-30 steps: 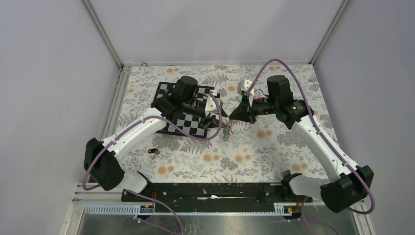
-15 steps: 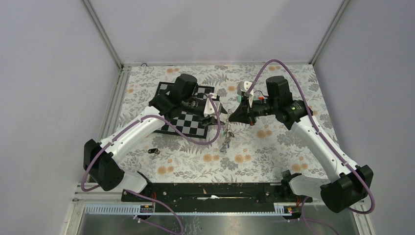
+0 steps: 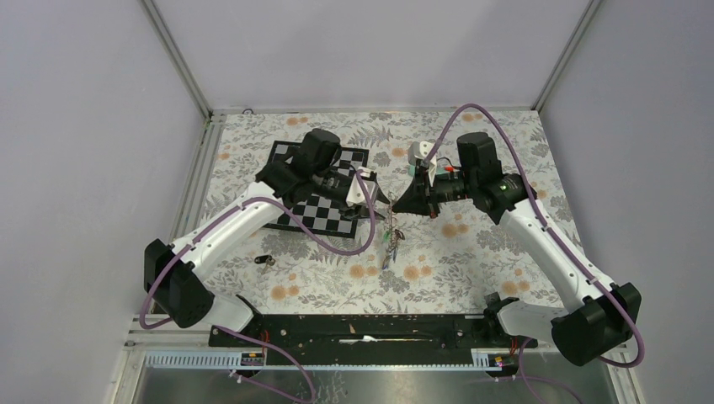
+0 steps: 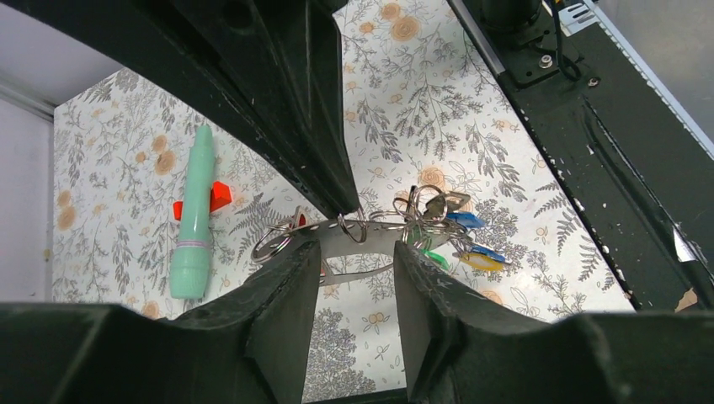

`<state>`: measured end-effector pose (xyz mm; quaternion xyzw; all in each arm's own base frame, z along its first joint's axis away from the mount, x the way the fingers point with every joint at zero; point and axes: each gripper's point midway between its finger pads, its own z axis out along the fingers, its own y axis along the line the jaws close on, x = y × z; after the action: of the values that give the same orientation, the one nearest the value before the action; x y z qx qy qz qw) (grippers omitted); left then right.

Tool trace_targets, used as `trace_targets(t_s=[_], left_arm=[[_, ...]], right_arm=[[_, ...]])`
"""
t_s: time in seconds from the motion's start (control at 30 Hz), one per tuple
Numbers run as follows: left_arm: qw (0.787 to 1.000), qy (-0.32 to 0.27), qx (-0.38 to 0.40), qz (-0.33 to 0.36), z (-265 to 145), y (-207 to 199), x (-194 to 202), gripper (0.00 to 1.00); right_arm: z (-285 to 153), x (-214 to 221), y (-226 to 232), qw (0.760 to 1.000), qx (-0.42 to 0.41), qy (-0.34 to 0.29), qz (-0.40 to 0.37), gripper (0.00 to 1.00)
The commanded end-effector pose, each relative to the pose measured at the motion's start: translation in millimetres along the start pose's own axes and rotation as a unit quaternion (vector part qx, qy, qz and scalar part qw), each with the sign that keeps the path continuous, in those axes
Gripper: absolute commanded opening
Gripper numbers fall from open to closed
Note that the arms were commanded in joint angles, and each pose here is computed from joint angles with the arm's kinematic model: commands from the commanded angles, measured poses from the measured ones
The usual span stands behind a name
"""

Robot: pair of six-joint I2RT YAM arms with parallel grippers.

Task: Put the keys on the keyring

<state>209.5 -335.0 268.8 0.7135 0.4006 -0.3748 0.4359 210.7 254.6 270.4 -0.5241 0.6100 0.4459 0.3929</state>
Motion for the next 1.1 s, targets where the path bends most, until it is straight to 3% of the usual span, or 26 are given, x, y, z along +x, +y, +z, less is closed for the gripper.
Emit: trace_targets(t_s=[0.0,0.83,0.93,1.07], left_arm=[[0.998,-0.044,0.017,0.037,0,4,-30,0.42],[0.997,-0.061,0.031,-0.020,18,3,-21,0.25],[0.997,-0.061,0.031,-0.021,18,3,-21,0.19],[0.998,-0.058,0.031,-0.024,19,2,-18,0.03]], right_arm=[[1,-14,6,0.999,-0.017,-0.028,-0.024,0.00],[0,-13,6,0.999,-0.017,-0.036,-0.015,0.00],[0,-13,6,0.999,-0.016,-0.036,-0.015,0.00],[0,-14,5,0.999,-0.013,-0.035,-0.014,0.00]])
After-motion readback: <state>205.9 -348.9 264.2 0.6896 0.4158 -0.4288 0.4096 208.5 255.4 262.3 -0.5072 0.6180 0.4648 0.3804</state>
